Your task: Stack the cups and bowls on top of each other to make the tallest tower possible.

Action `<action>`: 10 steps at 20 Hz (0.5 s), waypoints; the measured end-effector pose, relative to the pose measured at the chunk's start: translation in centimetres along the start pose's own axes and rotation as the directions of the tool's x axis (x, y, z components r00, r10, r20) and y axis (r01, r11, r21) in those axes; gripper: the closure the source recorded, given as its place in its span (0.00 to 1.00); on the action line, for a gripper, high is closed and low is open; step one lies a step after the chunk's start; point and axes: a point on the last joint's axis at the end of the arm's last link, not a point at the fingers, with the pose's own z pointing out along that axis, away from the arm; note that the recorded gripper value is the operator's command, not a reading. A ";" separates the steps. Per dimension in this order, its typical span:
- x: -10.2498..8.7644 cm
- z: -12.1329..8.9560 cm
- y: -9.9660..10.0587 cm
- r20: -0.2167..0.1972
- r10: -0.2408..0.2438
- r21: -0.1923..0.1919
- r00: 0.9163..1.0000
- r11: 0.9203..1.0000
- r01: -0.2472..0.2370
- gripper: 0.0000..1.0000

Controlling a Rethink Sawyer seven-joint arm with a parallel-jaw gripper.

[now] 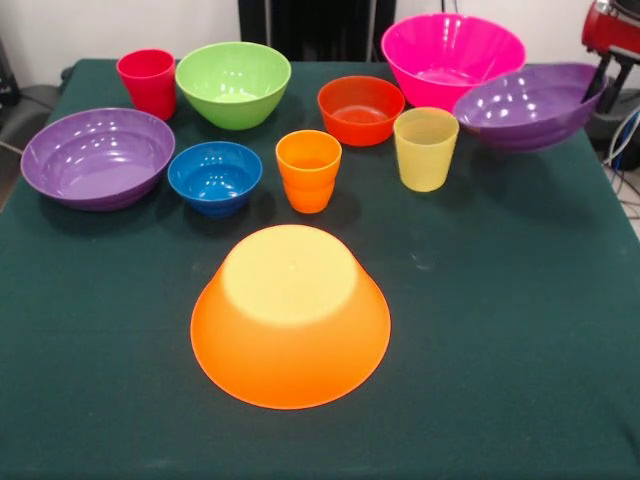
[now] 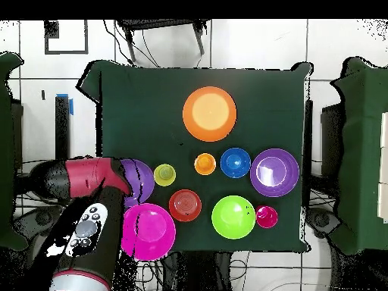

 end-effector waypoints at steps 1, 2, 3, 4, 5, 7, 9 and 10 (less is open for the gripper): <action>-0.9 -0.7 -0.1 -0.012 0.011 0.002 1.000 1.000 -0.011 1.00; -1.4 -1.1 -0.1 -0.017 0.018 0.002 1.000 1.000 -0.018 1.00; -1.9 -1.5 0.0 -0.023 0.023 0.003 0.999 1.000 -0.023 1.00; -2.7 -2.2 0.0 -0.031 0.031 0.003 0.999 1.000 -0.031 1.00; -3.6 -2.8 0.2 -0.039 0.039 0.002 0.998 0.999 -0.039 1.00; -5.2 -4.3 0.7 -0.051 0.048 -0.008 0.998 0.999 -0.049 1.00; -6.0 -5.1 1.2 -0.056 0.051 -0.019 0.997 0.998 -0.052 1.00; -6.5 -5.6 1.5 -0.058 0.052 -0.026 0.997 0.998 -0.053 1.00</action>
